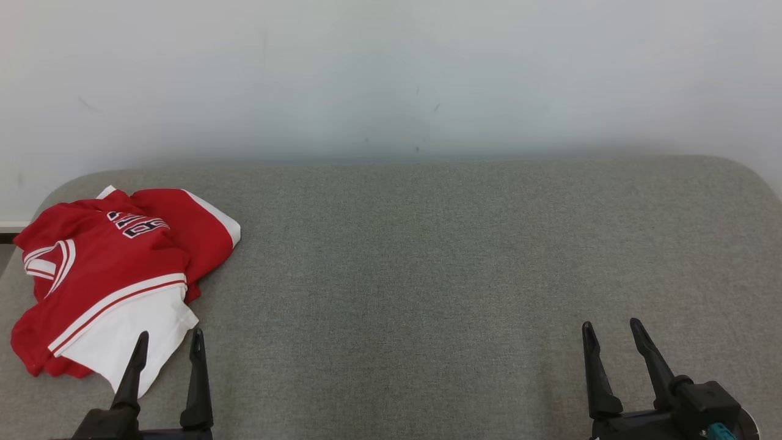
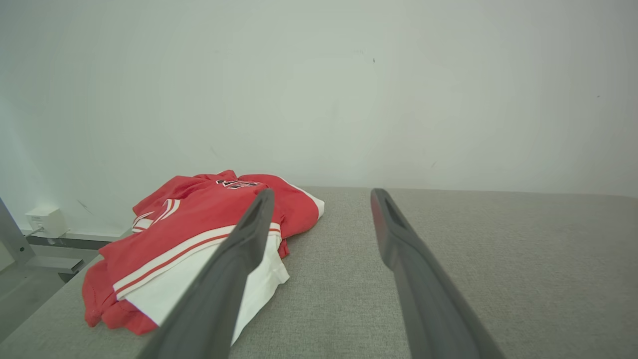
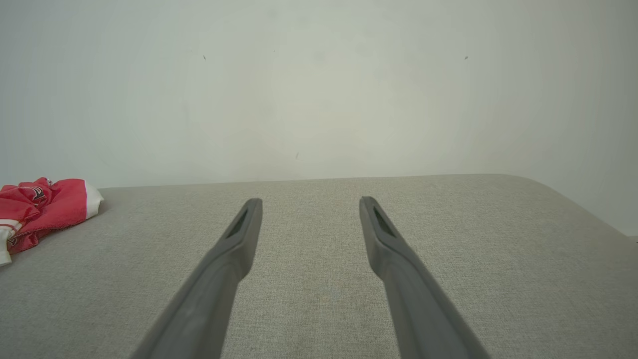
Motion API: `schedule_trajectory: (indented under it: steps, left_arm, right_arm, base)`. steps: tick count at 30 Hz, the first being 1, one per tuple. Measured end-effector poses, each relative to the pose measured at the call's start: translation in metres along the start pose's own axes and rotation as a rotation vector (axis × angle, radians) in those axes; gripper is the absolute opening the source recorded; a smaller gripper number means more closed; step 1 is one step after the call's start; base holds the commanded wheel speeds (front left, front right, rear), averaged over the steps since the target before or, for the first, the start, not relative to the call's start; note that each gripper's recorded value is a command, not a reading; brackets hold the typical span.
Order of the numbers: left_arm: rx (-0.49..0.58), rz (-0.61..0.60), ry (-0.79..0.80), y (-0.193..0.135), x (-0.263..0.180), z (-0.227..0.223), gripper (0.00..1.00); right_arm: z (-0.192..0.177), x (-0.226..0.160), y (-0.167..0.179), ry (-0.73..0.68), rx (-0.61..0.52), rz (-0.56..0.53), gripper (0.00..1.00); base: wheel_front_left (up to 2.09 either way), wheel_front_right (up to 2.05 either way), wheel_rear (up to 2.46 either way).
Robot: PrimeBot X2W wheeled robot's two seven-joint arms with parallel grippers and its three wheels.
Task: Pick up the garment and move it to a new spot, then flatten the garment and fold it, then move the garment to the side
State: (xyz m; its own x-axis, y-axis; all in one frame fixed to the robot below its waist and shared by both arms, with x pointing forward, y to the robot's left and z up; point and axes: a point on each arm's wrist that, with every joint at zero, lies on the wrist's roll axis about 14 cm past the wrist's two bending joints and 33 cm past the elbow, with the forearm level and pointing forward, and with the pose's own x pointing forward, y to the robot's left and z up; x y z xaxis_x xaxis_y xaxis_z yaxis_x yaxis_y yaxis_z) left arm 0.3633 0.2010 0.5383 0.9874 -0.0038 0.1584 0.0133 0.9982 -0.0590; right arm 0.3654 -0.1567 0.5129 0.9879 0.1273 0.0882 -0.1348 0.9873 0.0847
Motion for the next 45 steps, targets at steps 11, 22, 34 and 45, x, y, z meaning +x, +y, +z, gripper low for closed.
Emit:
schedule_trajectory:
  steps: [11,22,34,45]
  left_arm:
    - [-0.012,-0.013,-0.015,-0.001,-0.003,0.001,1.0]
    - [-0.017,-0.021,-0.005,-0.001,-0.006,-0.005,1.0]
    - [-0.028,-0.01,0.001,0.001,-0.008,-0.007,1.0]
    - [-0.01,0.082,0.015,0.03,-0.026,-0.009,1.0]
  right_arm:
    - [0.003,-0.002,0.001,-0.023,0.02,-0.001,1.0]
    - [0.004,-0.004,0.0,-0.031,0.014,-0.004,1.0]
    - [0.002,-0.002,0.002,-0.026,0.025,0.003,1.0]
    - [-0.009,0.01,0.029,0.004,0.045,0.086,1.0]
  base:
    - [0.0,0.0,0.0]
    - [0.0,0.0,0.0]
    - [0.0,0.0,0.0]
    - [0.0,0.0,0.0]
